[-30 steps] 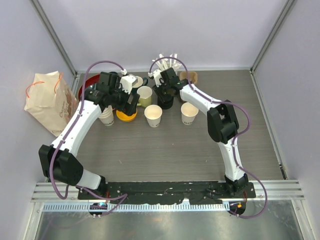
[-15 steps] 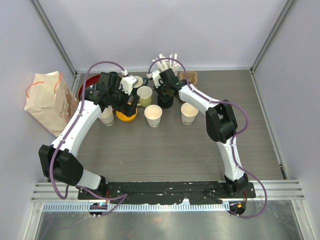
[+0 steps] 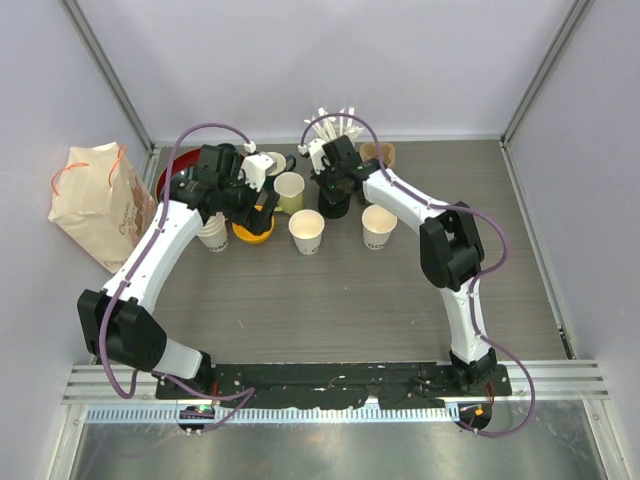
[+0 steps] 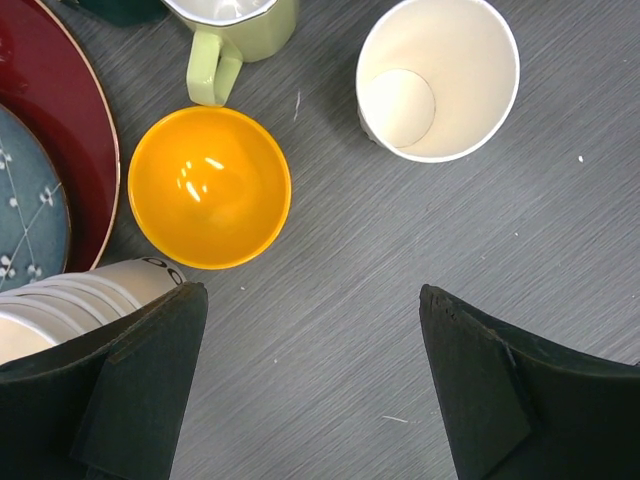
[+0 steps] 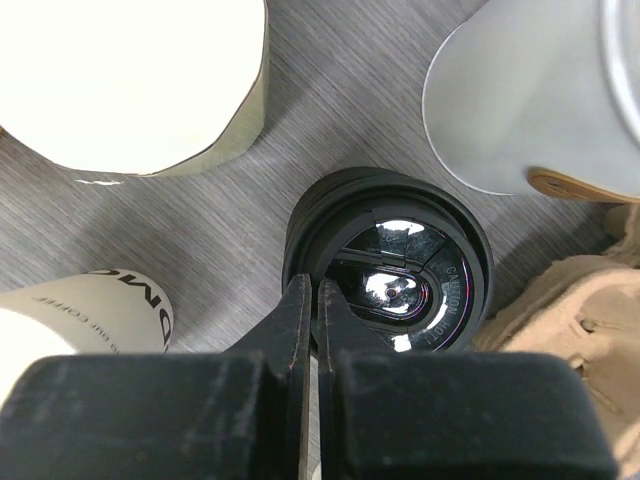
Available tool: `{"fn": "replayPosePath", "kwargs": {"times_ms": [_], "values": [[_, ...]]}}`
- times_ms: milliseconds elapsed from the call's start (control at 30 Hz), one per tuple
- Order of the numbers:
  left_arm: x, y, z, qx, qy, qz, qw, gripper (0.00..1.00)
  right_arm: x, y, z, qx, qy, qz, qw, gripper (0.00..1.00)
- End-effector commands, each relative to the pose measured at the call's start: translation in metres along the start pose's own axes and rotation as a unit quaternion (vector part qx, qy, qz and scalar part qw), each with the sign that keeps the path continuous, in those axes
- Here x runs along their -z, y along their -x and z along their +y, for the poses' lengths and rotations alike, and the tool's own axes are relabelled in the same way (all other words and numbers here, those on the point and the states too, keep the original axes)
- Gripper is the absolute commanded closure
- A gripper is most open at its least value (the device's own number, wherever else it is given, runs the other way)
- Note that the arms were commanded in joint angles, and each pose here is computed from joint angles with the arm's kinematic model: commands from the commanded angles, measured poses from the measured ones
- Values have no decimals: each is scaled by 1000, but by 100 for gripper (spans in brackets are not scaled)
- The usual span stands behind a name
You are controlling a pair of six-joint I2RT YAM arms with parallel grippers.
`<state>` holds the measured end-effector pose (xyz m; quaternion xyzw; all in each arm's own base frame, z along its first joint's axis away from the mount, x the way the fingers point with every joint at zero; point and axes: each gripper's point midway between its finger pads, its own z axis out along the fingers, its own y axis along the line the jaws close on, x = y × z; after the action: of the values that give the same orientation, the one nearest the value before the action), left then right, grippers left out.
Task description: Pack the takeout coffee
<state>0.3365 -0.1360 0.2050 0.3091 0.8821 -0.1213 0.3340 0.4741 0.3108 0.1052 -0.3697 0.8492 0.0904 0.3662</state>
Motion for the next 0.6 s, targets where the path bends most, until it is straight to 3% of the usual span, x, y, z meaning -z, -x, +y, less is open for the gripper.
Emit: {"fn": "replayPosePath", "kwargs": {"times_ms": [0,233,367,567], "values": [[16,17,-1,-12,-1,-31,999,9,45,49,-7,-5,-21,-73,997,99],[10,13,-5,4,-11,-24,1000,11,62,50,-6,-19,-24,-70,997,99],[6,14,-4,23,-9,-29,999,12,95,63,-2,-39,-15,-79,996,99],[2,19,13,87,38,-63,994,13,128,70,47,-43,65,-71,994,99]]}}
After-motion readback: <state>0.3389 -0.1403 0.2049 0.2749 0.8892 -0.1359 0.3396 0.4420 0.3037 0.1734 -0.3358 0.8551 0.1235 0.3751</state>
